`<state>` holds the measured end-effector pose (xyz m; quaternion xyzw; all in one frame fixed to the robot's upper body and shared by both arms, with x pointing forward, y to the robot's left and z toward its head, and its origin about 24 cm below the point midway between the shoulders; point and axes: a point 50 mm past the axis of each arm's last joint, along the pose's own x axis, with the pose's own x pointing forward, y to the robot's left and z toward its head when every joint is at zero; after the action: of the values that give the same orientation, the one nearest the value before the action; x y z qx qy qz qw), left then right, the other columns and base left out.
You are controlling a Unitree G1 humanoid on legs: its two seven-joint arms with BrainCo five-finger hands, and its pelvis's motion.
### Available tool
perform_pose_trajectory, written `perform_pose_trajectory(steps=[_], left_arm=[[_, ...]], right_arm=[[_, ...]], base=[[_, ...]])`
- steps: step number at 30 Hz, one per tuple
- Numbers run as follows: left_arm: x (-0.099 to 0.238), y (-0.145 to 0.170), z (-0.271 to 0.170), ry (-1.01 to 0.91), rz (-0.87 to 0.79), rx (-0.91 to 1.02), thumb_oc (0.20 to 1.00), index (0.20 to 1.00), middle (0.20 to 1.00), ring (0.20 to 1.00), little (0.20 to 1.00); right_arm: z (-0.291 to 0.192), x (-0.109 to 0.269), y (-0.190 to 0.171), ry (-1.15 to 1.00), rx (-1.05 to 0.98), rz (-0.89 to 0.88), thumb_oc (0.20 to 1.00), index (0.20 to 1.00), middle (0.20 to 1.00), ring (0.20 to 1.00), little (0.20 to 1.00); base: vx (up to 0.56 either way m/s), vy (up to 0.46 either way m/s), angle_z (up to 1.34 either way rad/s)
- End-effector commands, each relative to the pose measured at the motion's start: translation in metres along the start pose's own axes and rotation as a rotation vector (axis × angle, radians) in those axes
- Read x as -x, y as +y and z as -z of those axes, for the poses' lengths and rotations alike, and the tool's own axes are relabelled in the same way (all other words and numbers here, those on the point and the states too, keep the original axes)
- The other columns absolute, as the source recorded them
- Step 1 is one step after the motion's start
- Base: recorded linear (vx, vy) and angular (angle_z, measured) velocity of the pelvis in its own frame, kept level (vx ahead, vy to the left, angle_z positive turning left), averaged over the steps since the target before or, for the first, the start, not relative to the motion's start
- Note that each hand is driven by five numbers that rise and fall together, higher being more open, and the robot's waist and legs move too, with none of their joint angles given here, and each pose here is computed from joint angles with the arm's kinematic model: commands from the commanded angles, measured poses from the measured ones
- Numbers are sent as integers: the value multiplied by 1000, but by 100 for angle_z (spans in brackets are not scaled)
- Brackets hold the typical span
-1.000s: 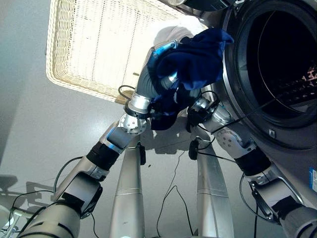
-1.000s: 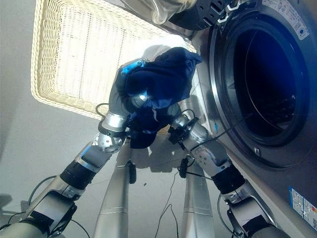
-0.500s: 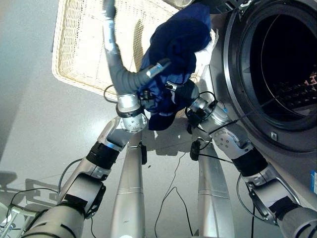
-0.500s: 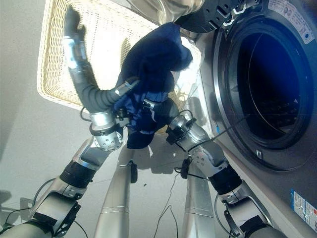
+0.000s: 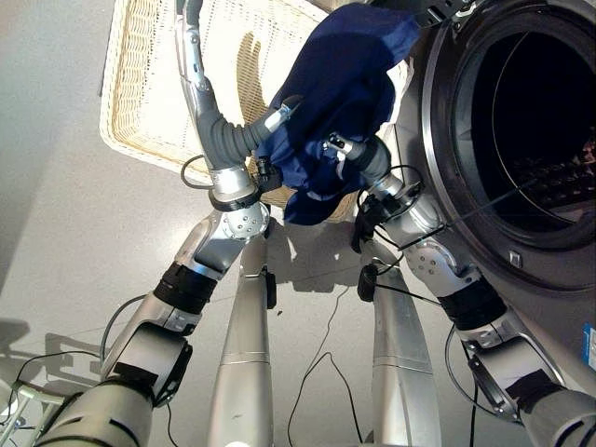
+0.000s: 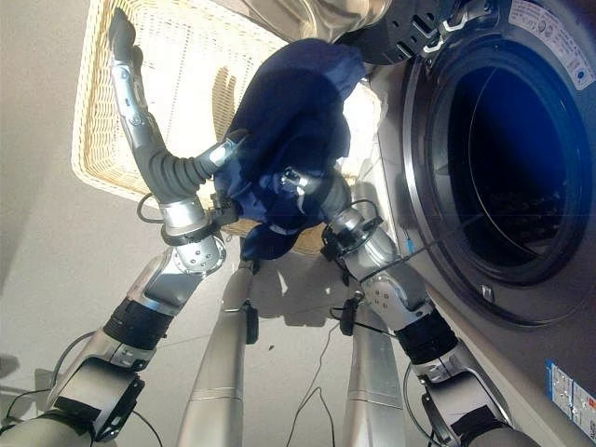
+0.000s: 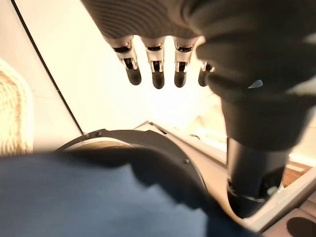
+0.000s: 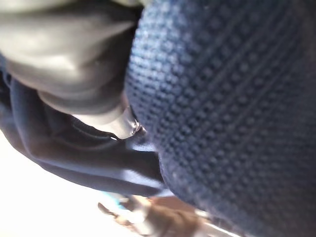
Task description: Put the clothes into the washing machine.
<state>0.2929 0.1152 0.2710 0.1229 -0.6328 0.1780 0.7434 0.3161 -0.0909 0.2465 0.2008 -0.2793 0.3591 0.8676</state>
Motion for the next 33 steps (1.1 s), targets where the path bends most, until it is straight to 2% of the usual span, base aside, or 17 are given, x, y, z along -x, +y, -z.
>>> perform_pose_trajectory(steps=[1,7,8,10,18,23,26,28,33], left_arm=[[-13,3,2,19,-32,43,1000,1000,1000,1000,1000],[-12,4,8,60,-37,44,1000,1000,1000,1000,1000],[-3,9,30,150,-81,-1,1000,1000,1000,1000,1000],[1,11,42,196,-109,-43,1000,1000,1000,1000,1000],[10,17,74,332,-138,-155,1000,1000,1000,1000,1000],[10,33,97,430,-136,-234,1000,1000,1000,1000,1000],[11,42,107,472,-129,-268,1000,1000,1000,1000,1000],[17,52,113,484,-95,-318,1000,1000,1000,1000,1000],[25,72,120,498,-48,-417,1000,1000,1000,1000,1000]], right_arm=[[-33,0,9,-254,-45,3,200,200,200,200,200],[-38,2,2,-294,-51,61,200,200,200,200,200],[-43,11,-31,-346,-109,257,200,200,200,200,200],[-40,17,-51,-349,-164,361,200,200,200,200,200],[-22,37,-106,-277,-221,626,200,200,200,200,200],[-28,63,-155,-268,-255,878,200,200,200,200,200],[-55,83,-182,-363,-254,1073,200,200,200,200,200],[-113,103,-196,-586,-163,1249,200,200,200,200,200],[-188,128,-188,-928,2,1414,200,200,200,200,200]], base=[[0,0,0],[-1,13,0],[-4,75,-2],[-5,60,-6],[-6,17,-8],[0,8,-7],[1,-4,-8],[-1,-58,-8],[-4,-63,-1]])
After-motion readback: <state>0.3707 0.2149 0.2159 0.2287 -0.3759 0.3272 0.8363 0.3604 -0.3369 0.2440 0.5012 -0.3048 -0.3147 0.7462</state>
